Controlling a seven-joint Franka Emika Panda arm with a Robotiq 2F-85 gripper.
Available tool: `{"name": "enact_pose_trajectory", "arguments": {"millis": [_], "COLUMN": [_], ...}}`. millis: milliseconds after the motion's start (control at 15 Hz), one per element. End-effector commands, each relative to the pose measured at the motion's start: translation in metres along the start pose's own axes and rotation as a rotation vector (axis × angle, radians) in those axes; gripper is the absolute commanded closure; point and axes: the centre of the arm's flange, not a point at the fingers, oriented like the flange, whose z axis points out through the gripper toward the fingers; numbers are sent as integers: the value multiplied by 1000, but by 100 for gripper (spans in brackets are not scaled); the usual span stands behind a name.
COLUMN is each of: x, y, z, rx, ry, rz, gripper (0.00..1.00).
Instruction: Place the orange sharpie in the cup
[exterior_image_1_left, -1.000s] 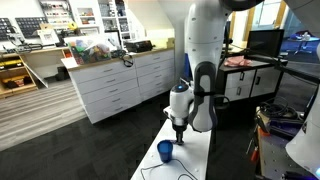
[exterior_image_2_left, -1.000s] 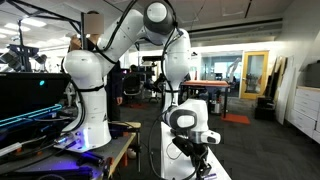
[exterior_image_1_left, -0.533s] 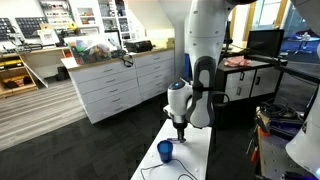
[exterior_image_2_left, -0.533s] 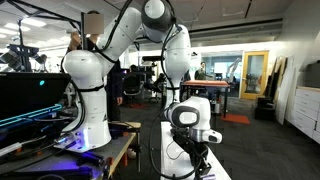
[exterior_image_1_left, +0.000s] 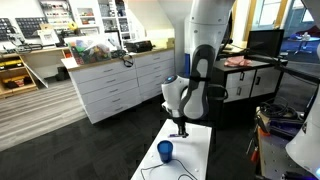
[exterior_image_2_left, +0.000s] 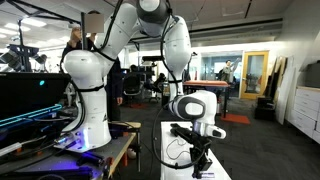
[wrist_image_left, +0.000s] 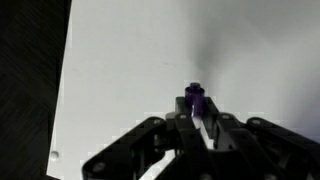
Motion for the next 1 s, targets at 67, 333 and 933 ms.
{"name": "enact_pose_trajectory", "arguments": {"millis": [67,333,933], "x": [3,12,43], "y": [20,35,55], "z": [-33,-49,-78], "rx": [0,8,50], "ry": [-98,-194,-388], "rz": [-12,-22,-82], "gripper": [94,94,94]}}
